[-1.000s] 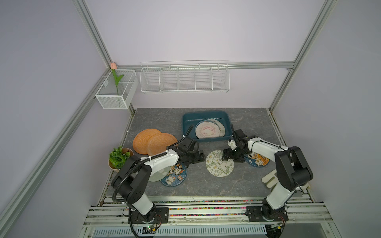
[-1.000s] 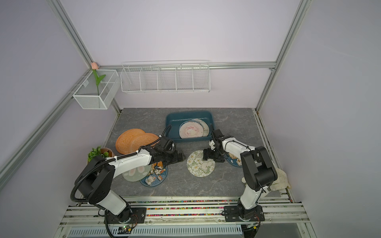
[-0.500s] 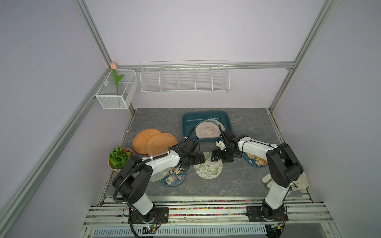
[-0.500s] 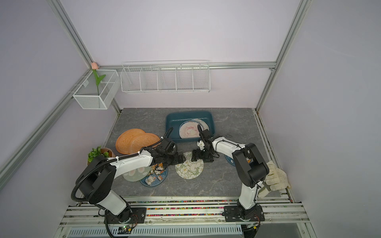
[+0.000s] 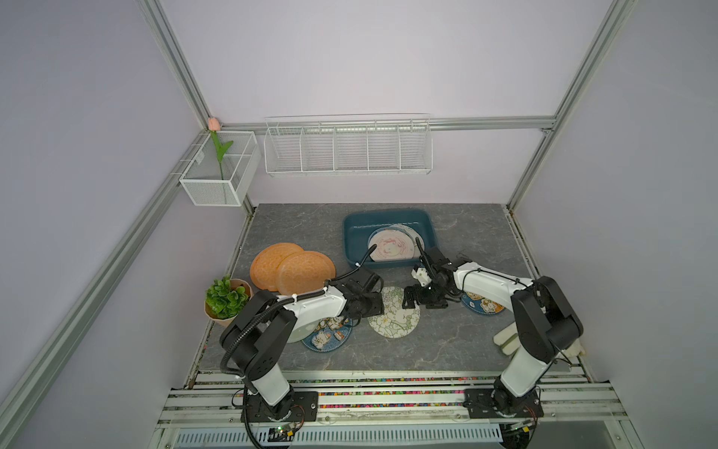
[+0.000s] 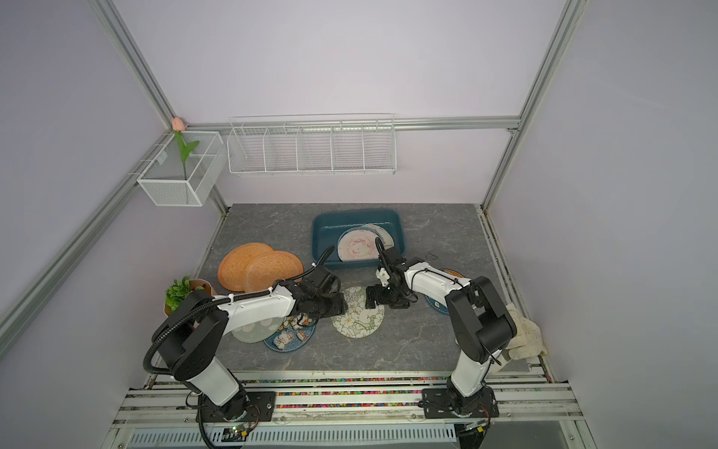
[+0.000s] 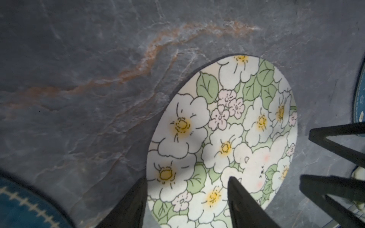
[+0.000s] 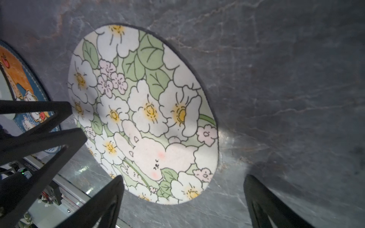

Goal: Put the coasters into the storage box
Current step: Move the coaster to the center of the board, then pick up the coaster from the center of the board.

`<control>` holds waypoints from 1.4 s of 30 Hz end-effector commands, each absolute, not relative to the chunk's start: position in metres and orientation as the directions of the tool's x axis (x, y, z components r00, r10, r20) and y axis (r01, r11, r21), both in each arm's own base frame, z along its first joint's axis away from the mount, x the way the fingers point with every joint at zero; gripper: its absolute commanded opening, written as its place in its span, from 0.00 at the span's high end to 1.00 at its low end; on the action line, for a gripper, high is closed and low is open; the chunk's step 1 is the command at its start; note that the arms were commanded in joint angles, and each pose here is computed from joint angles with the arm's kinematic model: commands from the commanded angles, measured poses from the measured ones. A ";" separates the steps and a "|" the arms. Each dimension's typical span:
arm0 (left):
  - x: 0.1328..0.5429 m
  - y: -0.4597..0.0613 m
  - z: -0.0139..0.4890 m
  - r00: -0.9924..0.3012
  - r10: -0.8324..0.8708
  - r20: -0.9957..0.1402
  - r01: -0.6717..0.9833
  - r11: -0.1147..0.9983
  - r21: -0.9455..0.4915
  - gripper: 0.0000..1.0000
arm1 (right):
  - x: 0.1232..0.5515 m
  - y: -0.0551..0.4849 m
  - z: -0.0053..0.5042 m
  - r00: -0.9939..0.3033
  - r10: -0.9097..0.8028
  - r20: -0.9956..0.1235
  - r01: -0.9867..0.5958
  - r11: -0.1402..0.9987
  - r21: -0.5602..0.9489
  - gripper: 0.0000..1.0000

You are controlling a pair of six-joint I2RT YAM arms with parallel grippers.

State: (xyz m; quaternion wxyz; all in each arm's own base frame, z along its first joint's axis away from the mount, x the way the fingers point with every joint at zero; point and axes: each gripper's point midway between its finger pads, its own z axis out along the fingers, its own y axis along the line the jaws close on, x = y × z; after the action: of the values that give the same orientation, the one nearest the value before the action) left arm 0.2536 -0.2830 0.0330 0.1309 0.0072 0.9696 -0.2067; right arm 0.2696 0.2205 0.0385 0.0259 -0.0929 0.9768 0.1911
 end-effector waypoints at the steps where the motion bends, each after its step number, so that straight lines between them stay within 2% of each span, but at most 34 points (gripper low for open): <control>1: 0.244 -0.277 0.016 -0.974 -0.039 -0.224 0.046 0.930 -0.364 0.37 | 0.265 0.218 0.034 -0.978 -0.193 -0.078 -0.208 0.913 0.351 0.01; 3: 0.244 -0.277 0.015 -0.974 -0.040 -0.221 0.044 0.931 -0.362 0.38 | 0.266 0.219 0.031 -0.978 -0.197 -0.069 -0.209 0.912 0.352 0.01; 13: 0.242 -0.281 0.013 -0.977 -0.035 -0.209 0.044 0.931 -0.363 0.39 | 0.261 0.227 0.024 -0.978 -0.204 -0.045 -0.205 0.899 0.387 0.16; 22: 0.242 -0.284 0.012 -0.979 -0.028 -0.203 0.049 0.930 -0.365 0.40 | 0.262 0.231 0.023 -0.977 -0.208 -0.047 -0.210 0.894 0.396 0.34; 27: 0.242 -0.286 0.013 -0.979 -0.025 -0.204 0.052 0.930 -0.365 0.40 | 0.264 0.233 0.023 -0.978 -0.205 -0.050 -0.207 0.893 0.399 0.49; 37: 0.243 -0.287 0.016 -0.978 -0.021 -0.207 0.058 0.929 -0.365 0.40 | 0.265 0.234 0.028 -0.976 -0.208 -0.058 -0.213 0.890 0.402 0.88; 42: 0.245 -0.288 0.019 -0.977 -0.019 -0.214 0.063 0.928 -0.367 0.38 | 0.264 0.234 0.034 -0.977 -0.206 -0.061 -0.213 0.888 0.407 0.93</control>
State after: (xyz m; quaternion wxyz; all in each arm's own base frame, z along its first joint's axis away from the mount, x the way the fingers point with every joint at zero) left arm 0.2545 -0.2913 0.0329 0.1350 0.0113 0.9685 -0.2090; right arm 0.2667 0.2305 0.0277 0.0109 -0.1023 0.9735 0.2043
